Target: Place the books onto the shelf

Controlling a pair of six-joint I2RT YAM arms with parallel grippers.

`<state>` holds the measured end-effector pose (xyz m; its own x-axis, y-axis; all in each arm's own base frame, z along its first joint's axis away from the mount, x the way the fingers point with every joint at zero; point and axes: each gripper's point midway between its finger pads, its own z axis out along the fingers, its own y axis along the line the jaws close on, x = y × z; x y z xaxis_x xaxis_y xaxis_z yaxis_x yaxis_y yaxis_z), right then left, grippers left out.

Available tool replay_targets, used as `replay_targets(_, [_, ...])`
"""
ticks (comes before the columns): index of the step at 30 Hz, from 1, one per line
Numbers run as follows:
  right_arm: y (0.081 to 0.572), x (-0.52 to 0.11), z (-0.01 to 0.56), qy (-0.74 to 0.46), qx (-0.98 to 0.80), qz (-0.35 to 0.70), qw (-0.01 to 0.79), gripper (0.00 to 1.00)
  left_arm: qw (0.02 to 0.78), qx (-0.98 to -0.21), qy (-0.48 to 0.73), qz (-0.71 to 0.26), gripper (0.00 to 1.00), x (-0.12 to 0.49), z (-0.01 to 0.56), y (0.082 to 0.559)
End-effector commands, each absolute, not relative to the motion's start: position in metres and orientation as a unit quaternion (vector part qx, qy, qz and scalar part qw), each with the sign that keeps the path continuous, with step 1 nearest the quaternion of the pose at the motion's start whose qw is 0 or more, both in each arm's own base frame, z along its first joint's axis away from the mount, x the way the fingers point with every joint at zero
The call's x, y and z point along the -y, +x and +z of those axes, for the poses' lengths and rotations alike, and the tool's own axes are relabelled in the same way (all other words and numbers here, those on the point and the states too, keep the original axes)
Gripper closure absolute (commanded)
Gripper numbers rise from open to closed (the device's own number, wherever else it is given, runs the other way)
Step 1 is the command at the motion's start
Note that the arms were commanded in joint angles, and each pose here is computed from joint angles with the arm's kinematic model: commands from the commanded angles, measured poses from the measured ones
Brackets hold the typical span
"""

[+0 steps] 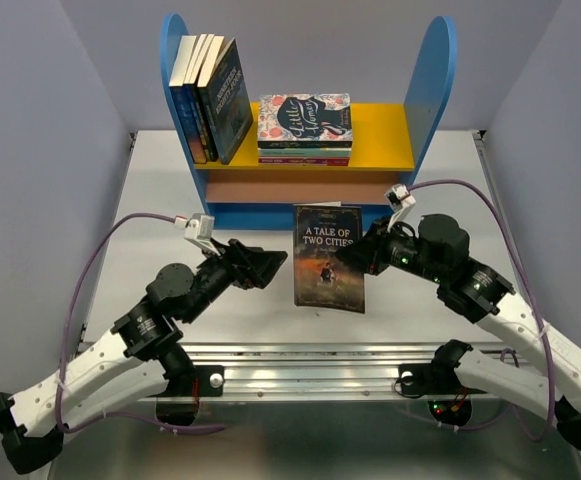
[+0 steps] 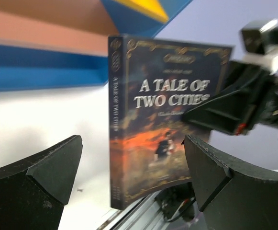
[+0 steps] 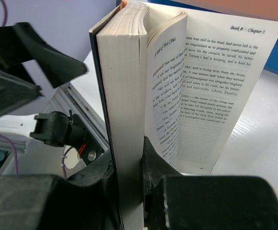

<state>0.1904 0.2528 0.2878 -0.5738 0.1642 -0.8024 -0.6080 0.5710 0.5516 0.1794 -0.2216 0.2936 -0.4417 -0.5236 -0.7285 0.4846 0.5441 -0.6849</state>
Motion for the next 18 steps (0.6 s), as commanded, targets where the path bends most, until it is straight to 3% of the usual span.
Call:
replay_targets(1, [0.171,-0.261,0.382,-0.185,-0.649,0.530,0.514,0.99,0.537,-0.688,0.040,-0.486,0.01,0.238,0.308,0.178])
replay_targets(18, [0.140,-0.260,0.414,-0.213,-0.598,0.588,0.501,0.99,0.534,-0.648,0.092,-0.535,0.01,0.255,0.320,0.165])
